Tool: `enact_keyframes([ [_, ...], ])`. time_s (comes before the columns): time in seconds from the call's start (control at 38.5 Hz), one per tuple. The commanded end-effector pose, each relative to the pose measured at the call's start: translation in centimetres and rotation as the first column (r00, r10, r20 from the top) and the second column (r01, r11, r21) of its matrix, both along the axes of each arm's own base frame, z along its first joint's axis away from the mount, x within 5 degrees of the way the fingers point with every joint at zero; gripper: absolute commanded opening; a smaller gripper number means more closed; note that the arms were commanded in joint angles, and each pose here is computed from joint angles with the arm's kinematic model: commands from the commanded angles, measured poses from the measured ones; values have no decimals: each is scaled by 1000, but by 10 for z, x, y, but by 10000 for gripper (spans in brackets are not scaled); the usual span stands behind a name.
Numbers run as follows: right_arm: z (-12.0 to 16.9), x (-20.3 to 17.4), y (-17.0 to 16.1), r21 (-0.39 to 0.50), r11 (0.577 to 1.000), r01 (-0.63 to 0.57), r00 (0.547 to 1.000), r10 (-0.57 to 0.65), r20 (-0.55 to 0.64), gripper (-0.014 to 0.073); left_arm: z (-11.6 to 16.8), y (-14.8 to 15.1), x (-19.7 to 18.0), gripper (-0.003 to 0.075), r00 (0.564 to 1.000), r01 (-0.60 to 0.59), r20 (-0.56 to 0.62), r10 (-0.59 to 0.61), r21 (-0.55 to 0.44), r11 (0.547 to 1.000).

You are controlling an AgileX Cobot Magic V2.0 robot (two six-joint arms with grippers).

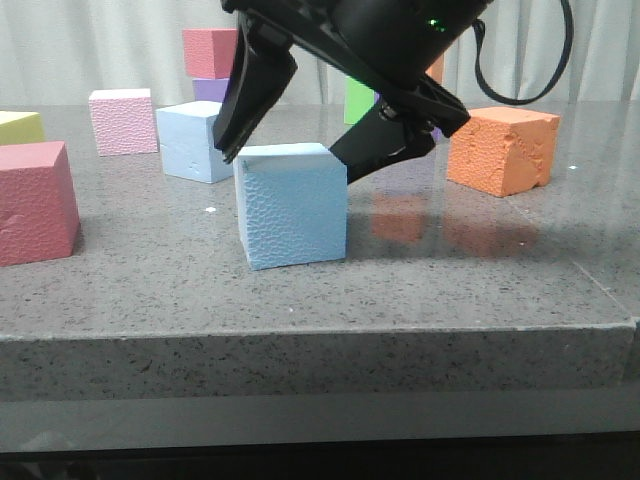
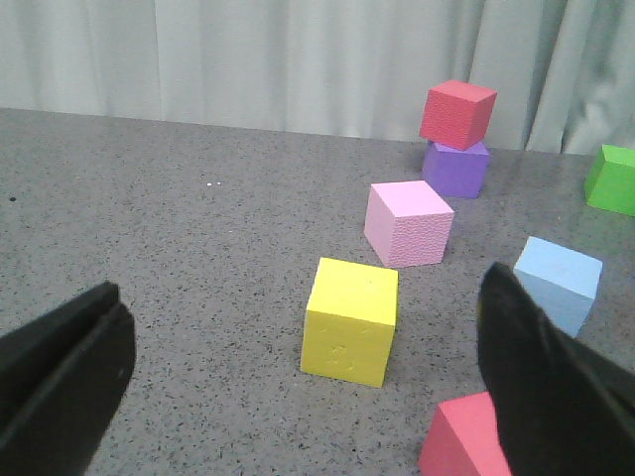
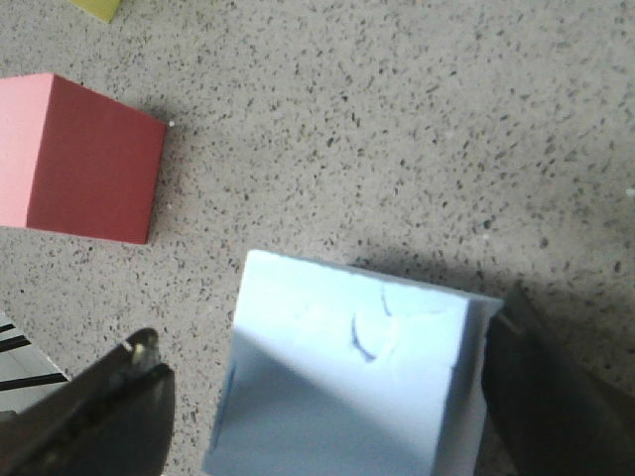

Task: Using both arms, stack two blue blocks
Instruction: 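Open the right gripper and lift it away from the cube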

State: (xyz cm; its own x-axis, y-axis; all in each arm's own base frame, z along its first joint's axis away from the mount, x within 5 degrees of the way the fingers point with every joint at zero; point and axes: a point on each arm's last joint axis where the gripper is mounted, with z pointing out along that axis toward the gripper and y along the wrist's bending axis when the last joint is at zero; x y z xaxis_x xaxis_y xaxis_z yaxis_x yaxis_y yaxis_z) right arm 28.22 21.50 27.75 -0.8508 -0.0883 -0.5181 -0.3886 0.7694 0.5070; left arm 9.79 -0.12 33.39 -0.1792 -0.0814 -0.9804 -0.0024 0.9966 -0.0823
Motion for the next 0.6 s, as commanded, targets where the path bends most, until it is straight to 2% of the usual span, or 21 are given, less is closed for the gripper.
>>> enact_keyframes([
  [0.0,38,1,-7,85,996,29,995,-37,92,635,17,0,1,680,995,0,104,0,-9,1000],
  [0.21,61,1,-27,116,991,66,986,-83,143,627,17,0,1,680,995,0,104,0,-9,1000],
  [0.29,68,0,-38,119,990,79,985,-96,144,573,17,0,1,680,995,0,104,0,-9,1000],
  [0.49,88,-7,-66,130,986,108,976,-130,175,234,17,0,1,680,995,0,104,0,-9,1000],
  [0.57,100,-15,-75,128,987,97,968,-124,218,134,17,0,1,680,995,0,104,0,-9,1000],
])
